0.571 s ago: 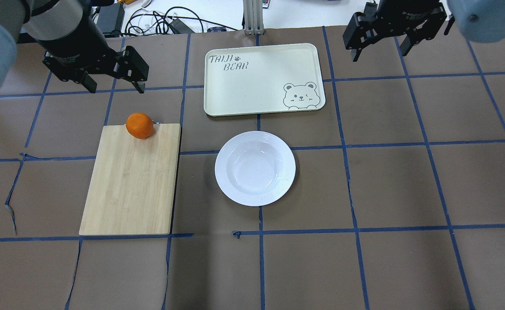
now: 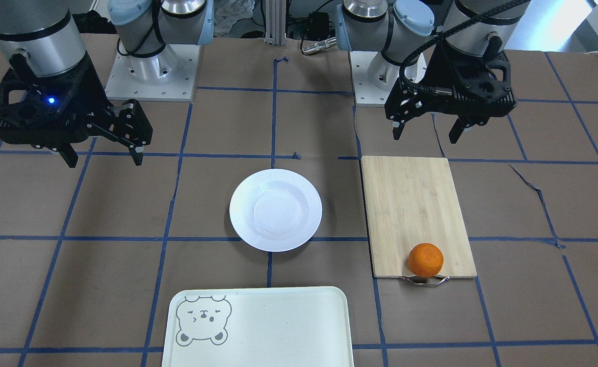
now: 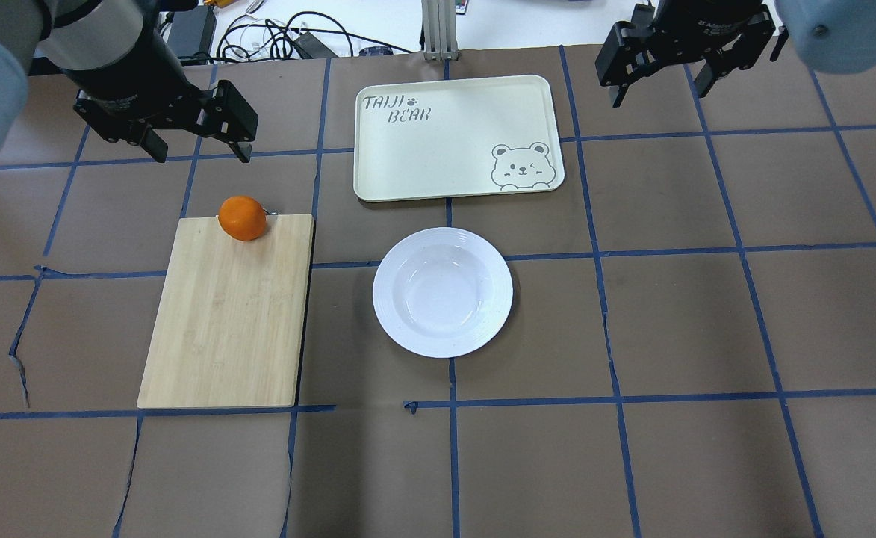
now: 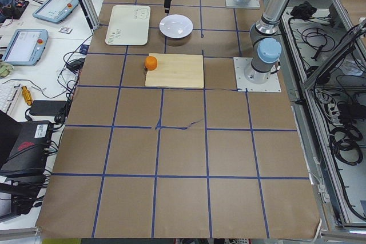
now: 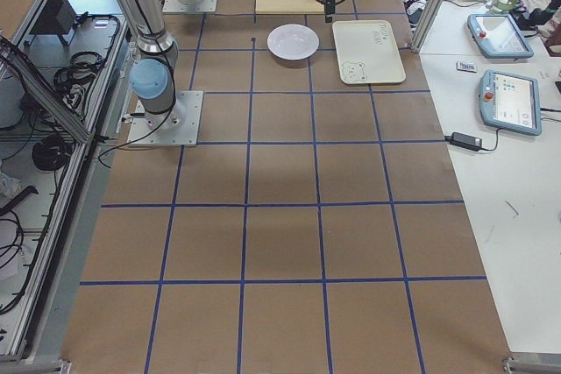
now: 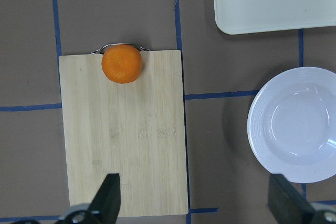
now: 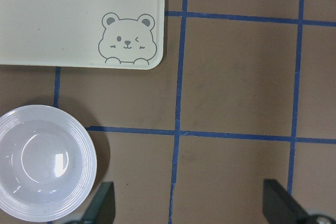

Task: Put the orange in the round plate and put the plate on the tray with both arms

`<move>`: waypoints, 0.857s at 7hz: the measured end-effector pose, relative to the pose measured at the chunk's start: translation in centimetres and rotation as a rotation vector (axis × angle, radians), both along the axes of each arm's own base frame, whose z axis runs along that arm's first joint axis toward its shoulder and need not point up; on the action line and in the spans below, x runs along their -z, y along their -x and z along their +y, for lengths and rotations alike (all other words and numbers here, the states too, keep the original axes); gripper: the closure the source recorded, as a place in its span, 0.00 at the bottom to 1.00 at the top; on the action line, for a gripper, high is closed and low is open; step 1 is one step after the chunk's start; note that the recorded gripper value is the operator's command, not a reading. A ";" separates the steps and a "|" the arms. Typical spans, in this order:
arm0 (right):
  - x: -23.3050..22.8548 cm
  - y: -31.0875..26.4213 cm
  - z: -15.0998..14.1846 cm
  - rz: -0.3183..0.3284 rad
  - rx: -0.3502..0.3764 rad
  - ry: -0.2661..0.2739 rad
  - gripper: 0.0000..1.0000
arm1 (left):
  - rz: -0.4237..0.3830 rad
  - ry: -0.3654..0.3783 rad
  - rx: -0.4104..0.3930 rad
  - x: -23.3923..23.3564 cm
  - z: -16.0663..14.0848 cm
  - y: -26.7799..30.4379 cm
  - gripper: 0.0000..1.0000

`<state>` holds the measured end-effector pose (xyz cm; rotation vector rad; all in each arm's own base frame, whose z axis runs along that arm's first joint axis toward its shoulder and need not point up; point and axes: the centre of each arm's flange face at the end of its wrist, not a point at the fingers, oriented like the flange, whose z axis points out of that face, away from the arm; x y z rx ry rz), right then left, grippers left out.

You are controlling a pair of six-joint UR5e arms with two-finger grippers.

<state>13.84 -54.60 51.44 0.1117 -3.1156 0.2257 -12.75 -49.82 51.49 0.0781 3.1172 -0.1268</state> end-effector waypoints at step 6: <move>0.1 0.0 0.0 -0.002 0.000 -0.001 0.00 | 0.002 0.003 -0.001 -0.2 0.1 0.0 0.00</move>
